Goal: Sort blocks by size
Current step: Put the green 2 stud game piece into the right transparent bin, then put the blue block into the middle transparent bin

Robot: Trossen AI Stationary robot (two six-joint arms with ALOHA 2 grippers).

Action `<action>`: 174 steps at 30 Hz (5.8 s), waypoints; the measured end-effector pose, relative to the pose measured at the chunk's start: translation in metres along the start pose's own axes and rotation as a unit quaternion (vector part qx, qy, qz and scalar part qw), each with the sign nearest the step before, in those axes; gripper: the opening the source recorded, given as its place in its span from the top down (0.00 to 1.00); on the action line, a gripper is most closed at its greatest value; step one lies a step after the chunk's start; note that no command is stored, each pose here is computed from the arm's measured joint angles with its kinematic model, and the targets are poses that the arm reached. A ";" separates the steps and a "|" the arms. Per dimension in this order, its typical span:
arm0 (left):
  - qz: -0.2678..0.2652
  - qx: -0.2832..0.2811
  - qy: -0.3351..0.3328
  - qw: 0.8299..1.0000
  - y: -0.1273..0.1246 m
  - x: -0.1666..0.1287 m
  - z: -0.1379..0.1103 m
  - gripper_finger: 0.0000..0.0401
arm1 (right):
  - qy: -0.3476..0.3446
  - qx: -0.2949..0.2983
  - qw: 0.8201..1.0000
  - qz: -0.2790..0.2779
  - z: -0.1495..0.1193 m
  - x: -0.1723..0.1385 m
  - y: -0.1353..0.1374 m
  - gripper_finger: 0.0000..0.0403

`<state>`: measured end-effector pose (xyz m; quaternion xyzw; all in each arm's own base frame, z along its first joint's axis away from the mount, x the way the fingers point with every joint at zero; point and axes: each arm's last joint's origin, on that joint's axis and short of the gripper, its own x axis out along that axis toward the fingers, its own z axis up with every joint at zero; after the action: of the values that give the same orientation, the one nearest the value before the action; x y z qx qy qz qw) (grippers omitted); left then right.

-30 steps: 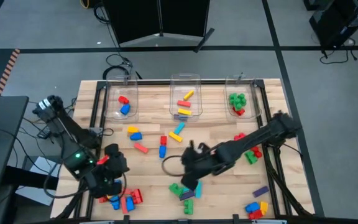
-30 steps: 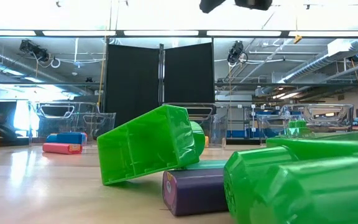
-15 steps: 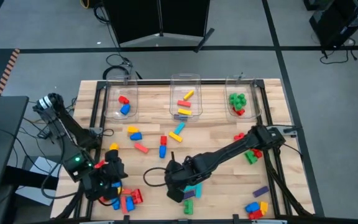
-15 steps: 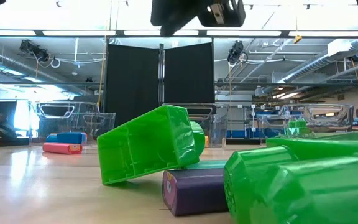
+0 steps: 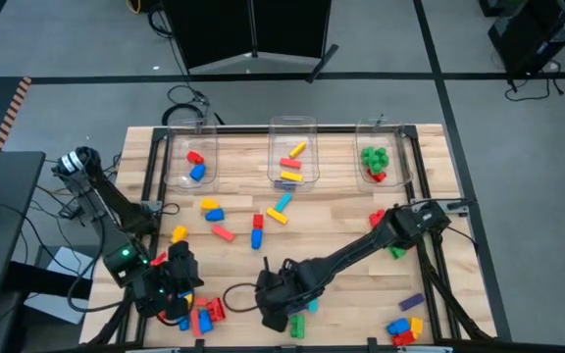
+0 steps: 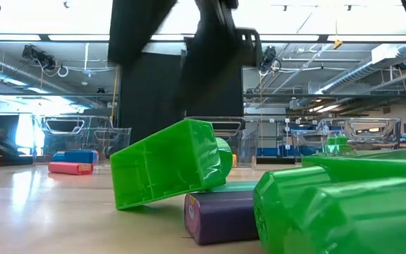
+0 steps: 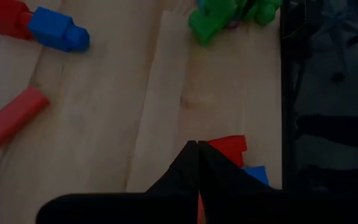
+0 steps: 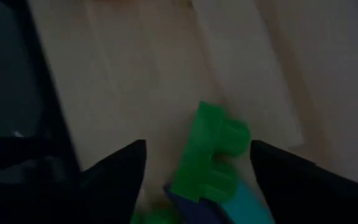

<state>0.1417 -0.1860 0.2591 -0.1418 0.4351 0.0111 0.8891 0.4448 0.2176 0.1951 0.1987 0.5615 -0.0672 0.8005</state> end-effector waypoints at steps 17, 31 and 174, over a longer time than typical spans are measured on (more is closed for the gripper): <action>-0.051 -0.030 -0.030 0.998 -0.011 -0.001 0.006 0.99 | 0.023 0.016 0.997 -0.075 -0.017 0.047 -0.007 0.53; -0.059 -0.036 -0.035 0.997 -0.012 -0.001 0.008 0.98 | -0.021 -0.055 0.991 -0.121 0.011 -0.033 -0.031 0.55; 0.015 -0.108 -0.070 0.992 0.041 0.031 0.076 0.61 | -0.102 0.391 0.909 -0.105 -0.150 -0.105 -0.126 0.36</action>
<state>0.2137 -0.1306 0.2689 -0.2294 0.3702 0.0810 0.8965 0.2342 0.1499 0.2185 0.4277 0.4227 -0.3848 0.7002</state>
